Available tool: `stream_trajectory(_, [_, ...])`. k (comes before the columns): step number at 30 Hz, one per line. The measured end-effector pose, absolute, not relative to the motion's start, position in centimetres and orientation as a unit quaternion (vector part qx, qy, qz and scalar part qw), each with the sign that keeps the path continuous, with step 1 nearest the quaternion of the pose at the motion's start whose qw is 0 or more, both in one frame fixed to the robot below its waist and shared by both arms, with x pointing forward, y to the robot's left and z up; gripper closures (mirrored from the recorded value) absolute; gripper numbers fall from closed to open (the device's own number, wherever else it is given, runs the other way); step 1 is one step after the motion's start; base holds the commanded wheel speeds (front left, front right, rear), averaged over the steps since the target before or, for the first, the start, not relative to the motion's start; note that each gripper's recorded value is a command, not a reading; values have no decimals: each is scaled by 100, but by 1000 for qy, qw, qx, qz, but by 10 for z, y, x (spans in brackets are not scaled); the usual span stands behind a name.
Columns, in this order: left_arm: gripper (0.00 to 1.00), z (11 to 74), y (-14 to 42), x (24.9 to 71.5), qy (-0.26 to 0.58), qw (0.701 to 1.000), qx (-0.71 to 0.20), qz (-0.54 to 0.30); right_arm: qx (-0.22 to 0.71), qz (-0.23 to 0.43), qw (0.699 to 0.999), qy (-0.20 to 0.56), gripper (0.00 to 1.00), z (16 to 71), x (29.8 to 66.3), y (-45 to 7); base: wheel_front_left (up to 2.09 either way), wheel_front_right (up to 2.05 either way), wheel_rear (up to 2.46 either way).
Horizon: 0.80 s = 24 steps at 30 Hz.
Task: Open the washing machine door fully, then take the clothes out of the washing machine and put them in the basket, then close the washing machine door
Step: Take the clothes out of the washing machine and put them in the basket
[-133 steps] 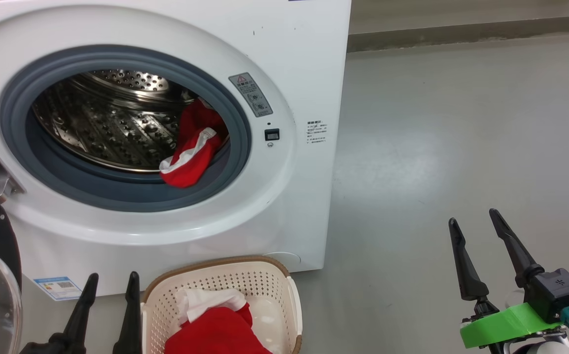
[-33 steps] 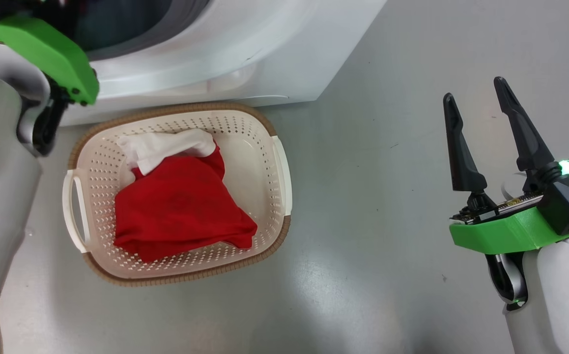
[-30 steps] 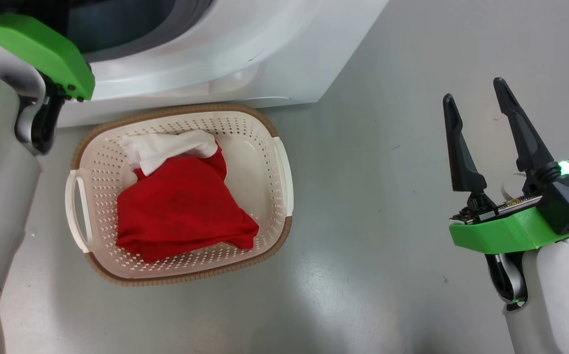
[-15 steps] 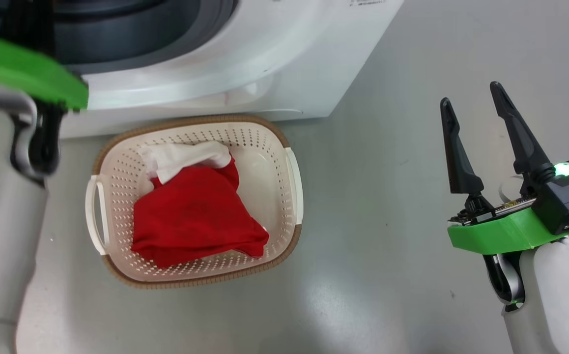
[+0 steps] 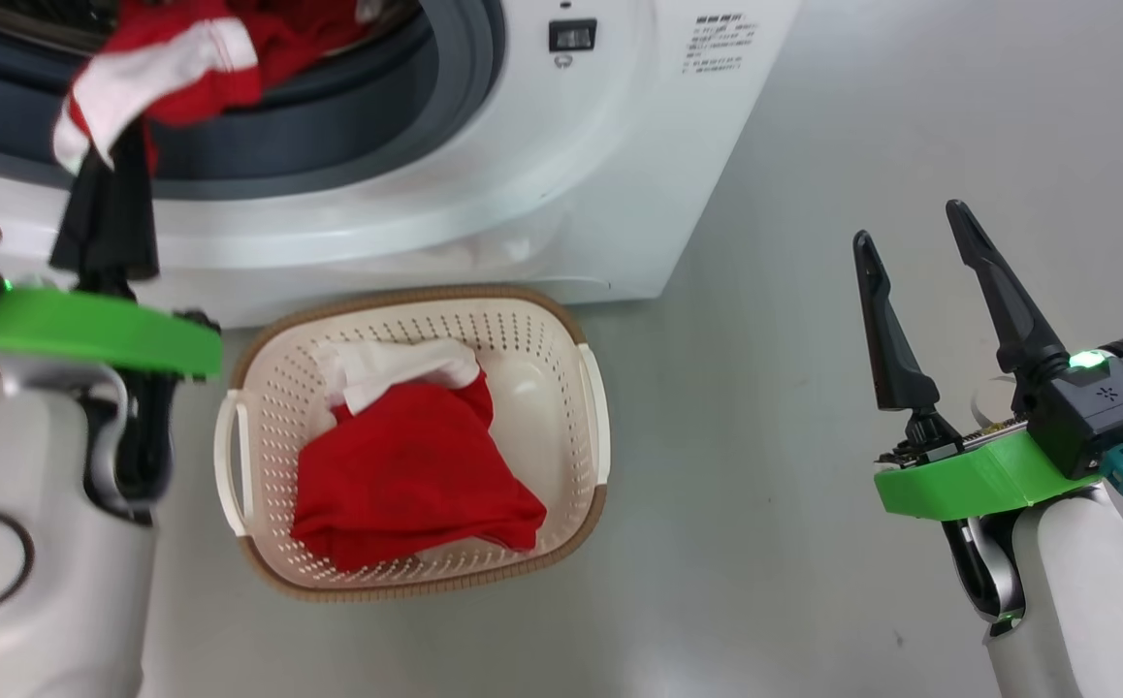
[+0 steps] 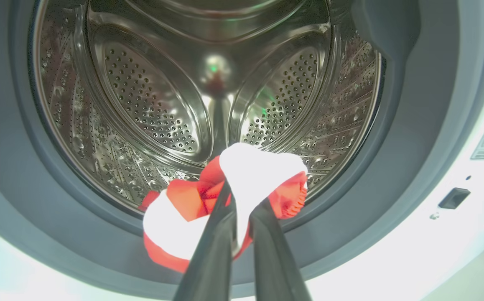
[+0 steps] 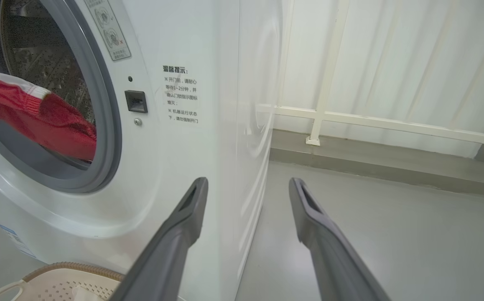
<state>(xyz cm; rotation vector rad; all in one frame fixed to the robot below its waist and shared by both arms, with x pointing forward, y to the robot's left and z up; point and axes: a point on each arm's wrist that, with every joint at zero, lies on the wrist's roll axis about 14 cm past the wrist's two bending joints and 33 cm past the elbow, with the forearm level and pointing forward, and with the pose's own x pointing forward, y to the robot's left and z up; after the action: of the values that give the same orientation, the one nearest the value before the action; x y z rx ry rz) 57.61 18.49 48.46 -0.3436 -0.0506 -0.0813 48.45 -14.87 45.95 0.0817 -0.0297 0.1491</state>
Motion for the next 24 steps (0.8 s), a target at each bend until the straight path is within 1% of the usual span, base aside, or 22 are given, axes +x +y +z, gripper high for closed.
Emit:
stream_trajectory(3, [100, 488, 187, 555, -29, 984, -175, -35, 40, 75, 996, -29, 0, 473, 481, -148, 0, 0, 0])
stream_trajectory(12, [100, 503, 189, 511, -42, 983, -174, -35, 48, 71, 996, -39, 0, 491, 458, -151, 0, 0, 0])
stream_trajectory(24, [100, 534, 180, 465, -81, 979, -181, -52, 50, 65, 995, -60, 0, 514, 433, -156, 0, 0, 0])
